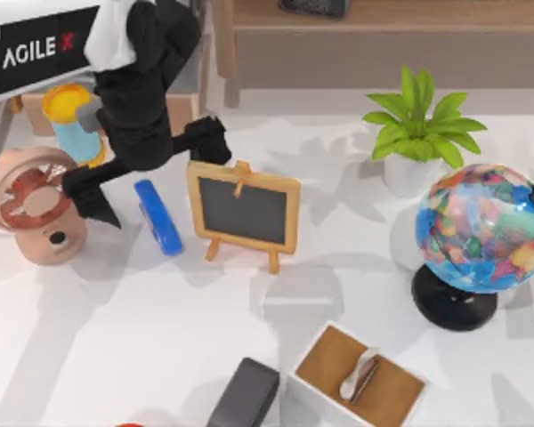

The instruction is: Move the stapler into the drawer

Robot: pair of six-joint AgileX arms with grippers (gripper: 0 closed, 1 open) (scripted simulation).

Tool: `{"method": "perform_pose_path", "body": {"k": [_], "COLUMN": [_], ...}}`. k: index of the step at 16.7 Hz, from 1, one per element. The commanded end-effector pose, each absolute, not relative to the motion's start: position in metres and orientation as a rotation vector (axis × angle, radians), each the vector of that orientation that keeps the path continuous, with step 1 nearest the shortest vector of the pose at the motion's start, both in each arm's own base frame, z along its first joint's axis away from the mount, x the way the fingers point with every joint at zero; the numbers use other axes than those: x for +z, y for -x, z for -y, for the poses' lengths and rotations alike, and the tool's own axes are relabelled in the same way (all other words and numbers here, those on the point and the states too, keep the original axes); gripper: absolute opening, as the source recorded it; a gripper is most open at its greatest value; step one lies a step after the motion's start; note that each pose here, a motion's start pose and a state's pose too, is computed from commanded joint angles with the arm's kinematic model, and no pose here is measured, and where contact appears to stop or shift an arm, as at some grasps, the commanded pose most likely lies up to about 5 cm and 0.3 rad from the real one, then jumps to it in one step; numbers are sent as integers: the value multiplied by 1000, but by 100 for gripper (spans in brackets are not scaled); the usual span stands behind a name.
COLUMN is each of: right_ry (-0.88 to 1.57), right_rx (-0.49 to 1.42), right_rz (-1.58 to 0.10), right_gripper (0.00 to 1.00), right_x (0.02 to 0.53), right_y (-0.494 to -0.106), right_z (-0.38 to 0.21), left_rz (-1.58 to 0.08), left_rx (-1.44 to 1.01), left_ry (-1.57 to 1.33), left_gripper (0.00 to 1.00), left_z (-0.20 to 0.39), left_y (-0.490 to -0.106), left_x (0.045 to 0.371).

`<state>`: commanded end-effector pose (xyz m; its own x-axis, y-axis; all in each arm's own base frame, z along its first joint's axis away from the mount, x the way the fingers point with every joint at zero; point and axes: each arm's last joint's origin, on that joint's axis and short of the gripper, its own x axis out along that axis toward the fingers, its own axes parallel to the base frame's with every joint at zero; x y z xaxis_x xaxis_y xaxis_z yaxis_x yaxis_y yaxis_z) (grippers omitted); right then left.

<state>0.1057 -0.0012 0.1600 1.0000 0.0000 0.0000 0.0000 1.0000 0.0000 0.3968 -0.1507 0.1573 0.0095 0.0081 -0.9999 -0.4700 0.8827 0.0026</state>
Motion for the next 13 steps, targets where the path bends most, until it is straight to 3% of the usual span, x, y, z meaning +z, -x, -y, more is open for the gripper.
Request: {"method": "perform_pose_path", "body": {"k": [4,9,13], "right_ry": [0,0,0], "right_rx": [0,0,0], "right_rz": [0,0,0], "right_gripper": [100,100,100], "right_x": [160,160,160], "right_y": [-106,-106,-106], "right_z": [1,1,1], "left_rz": [-1524,-1524,-1525], "left_rx": [382,388,387], "left_ry": [380,383,379], "left_gripper": [100,100,100], "left_z": [155,155,150], "left_y": [-397,-403,-397], "left_x": [154,117,107]}}
